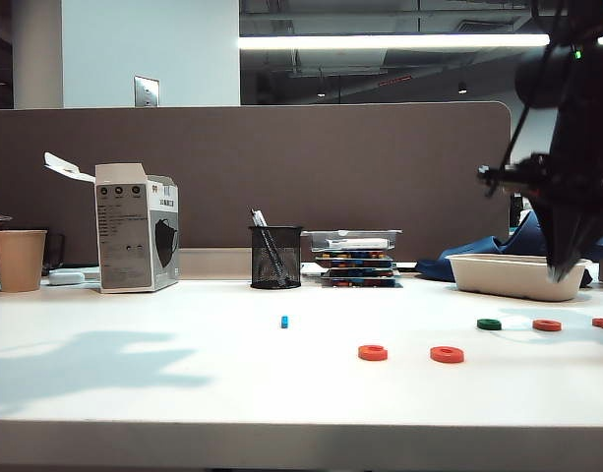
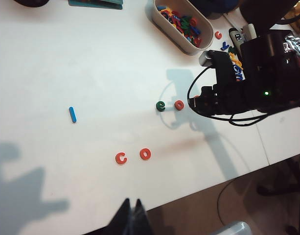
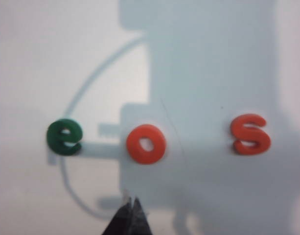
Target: Select the appropriate letters from the row of letter magnets placed on the table to arrange into the word "cool".
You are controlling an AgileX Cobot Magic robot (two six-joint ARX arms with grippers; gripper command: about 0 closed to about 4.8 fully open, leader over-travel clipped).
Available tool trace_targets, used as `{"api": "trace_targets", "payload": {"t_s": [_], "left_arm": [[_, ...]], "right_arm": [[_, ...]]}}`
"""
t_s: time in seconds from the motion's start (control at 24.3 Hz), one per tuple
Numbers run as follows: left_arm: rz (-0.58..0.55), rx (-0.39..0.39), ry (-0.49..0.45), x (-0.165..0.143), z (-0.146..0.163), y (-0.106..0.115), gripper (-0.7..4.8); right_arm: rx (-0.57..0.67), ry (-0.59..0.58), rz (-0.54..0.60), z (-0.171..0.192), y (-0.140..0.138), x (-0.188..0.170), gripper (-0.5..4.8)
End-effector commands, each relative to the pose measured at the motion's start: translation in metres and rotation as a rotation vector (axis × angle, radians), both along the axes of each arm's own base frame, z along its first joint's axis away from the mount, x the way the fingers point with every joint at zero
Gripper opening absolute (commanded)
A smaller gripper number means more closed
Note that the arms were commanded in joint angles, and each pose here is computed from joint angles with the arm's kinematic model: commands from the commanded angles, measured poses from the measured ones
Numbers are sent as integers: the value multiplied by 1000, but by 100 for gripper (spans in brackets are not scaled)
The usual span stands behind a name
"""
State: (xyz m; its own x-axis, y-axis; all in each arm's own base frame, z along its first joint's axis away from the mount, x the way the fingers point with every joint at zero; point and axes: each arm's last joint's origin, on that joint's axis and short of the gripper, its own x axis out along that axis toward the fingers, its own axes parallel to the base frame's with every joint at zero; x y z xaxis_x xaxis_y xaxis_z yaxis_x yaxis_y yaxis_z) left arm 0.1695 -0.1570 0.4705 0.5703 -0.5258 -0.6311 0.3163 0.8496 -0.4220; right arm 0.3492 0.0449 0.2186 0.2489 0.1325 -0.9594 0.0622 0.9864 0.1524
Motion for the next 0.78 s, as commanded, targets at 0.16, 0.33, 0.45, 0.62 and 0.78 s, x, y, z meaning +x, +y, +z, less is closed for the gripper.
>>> {"api": "trace_targets", "payload": {"t_s": [0.16,0.33,0.45,0.62,0.78], "left_arm": [[1,-11,-15,0,2,0,-5],[2,-10,-15,0,2,1,-4],[1,-11,-15,0,2,0,-4],[1,-11,-15,0,2,0,-4],[1,-10,-15,0,2,0,-4]], "right_arm": [[3,-7,11,-15,-8,11,-6],[30,-19,18,-21,-7,17,-6],[33,-17,19,-26,-7,20,-6],[40,-13,20,-32,-6,22,-6],[41,-3,20,-38,-6,24,-6]]}}
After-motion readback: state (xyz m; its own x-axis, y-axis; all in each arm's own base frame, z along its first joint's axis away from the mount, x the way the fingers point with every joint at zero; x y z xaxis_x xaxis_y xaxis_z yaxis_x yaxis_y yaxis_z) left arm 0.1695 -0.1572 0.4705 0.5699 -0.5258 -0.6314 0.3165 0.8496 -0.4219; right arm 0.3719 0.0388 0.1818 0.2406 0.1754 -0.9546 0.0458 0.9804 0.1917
